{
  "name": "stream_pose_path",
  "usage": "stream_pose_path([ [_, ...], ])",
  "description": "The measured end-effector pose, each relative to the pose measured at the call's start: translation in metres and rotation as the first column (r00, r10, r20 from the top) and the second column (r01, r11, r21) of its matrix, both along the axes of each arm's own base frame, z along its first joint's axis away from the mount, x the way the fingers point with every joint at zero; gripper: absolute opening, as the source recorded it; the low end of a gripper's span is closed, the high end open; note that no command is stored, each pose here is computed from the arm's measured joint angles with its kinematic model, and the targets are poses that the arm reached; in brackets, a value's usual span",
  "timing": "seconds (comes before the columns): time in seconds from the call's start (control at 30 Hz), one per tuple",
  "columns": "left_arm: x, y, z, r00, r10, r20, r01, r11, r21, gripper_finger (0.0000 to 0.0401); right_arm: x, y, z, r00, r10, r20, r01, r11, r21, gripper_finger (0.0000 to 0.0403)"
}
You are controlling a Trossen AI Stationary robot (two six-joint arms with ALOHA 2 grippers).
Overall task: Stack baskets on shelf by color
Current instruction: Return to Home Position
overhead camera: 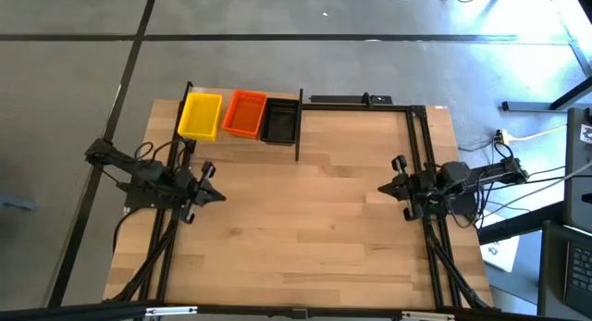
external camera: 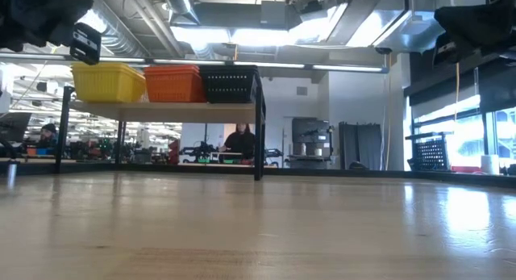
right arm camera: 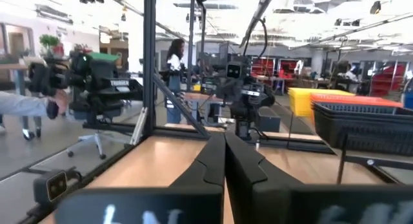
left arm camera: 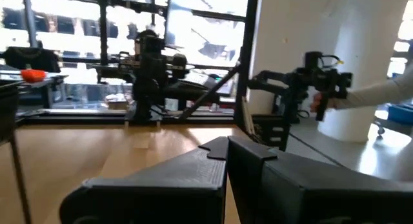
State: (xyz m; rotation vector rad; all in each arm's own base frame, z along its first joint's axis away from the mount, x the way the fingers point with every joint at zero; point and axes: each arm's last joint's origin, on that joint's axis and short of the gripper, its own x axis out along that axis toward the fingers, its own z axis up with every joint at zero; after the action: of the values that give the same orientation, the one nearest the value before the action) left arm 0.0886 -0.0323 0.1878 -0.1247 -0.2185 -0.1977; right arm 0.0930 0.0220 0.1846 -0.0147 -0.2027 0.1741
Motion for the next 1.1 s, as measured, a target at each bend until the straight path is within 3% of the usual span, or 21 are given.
stream_pose_path([
  [0.17, 0.0002, -0.0023, -0.0035, 0.997, -0.067, -0.028, 0.068, 0.997, 0.036, 0.0000, 0.0001, 0.0001, -0.0006, 1.000, -0.006, -0.001, 0.006, 0.999, -0.039, 0.0000],
  [1.1, 0.0005, -0.0019, -0.0040, 0.998, -0.050, -0.034, 0.051, 0.998, 0.036, 0.0000, 0.0008, 0.0002, -0.0046, 0.999, -0.004, -0.047, 0.002, 1.000, -0.024, 0.0000],
])
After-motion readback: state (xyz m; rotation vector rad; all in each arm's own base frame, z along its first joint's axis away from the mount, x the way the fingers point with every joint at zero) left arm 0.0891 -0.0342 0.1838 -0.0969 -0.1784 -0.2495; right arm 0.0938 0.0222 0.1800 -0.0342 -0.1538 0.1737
